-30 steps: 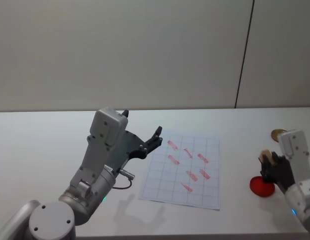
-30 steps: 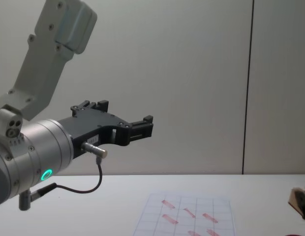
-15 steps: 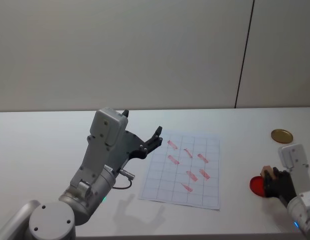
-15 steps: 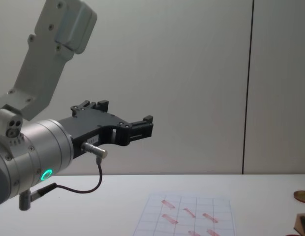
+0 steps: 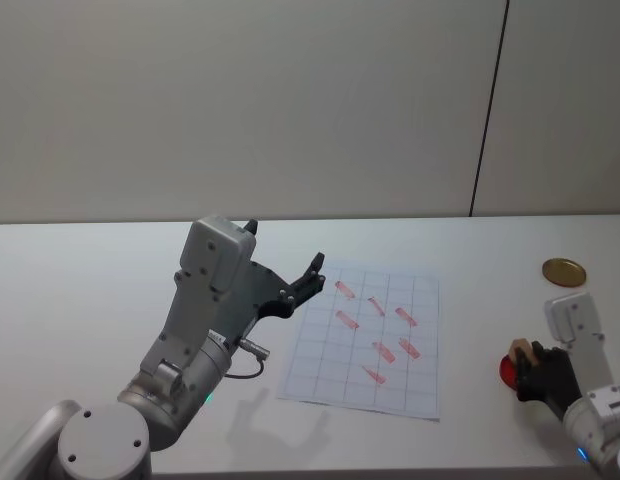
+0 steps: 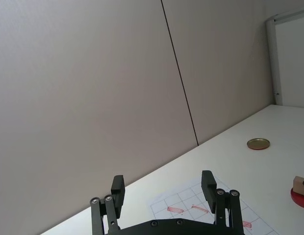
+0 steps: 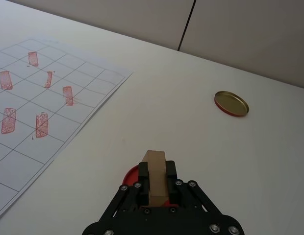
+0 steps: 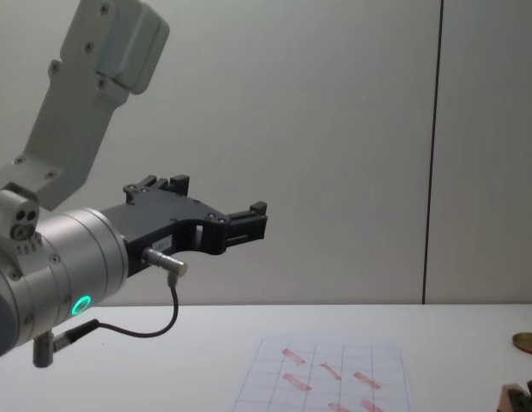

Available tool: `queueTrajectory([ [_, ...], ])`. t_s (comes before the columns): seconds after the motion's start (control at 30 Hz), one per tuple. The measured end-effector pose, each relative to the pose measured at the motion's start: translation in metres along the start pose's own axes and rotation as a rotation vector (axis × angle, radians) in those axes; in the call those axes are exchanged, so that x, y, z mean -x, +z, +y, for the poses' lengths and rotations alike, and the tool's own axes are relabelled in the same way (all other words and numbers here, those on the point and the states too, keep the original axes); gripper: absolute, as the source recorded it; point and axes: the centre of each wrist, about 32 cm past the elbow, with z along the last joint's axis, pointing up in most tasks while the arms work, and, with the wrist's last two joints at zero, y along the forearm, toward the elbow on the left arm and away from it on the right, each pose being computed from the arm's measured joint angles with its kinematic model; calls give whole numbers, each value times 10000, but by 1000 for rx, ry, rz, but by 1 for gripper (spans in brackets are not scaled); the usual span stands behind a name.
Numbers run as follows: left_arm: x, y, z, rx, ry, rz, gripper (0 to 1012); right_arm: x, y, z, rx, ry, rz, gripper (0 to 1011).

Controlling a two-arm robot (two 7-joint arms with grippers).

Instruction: Use the one hand to pick up the stamp and affix it onto the A4 paper.

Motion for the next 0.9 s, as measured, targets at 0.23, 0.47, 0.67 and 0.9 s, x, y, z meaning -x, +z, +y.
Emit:
queueTrajectory([
  [0.23, 0, 0, 0, 0, 0, 0, 993, 14, 0, 29, 4, 5, 0, 275],
  [0.47, 0, 0, 0, 0, 0, 0, 993, 25, 8, 46, 7, 4, -2, 490],
  [0.67, 0, 0, 0, 0, 0, 0, 993, 34, 24, 50, 6, 0, -5, 673],
  [0.9, 0, 0, 0, 0, 0, 0, 993, 42, 86, 24, -12, -5, -7, 872],
])
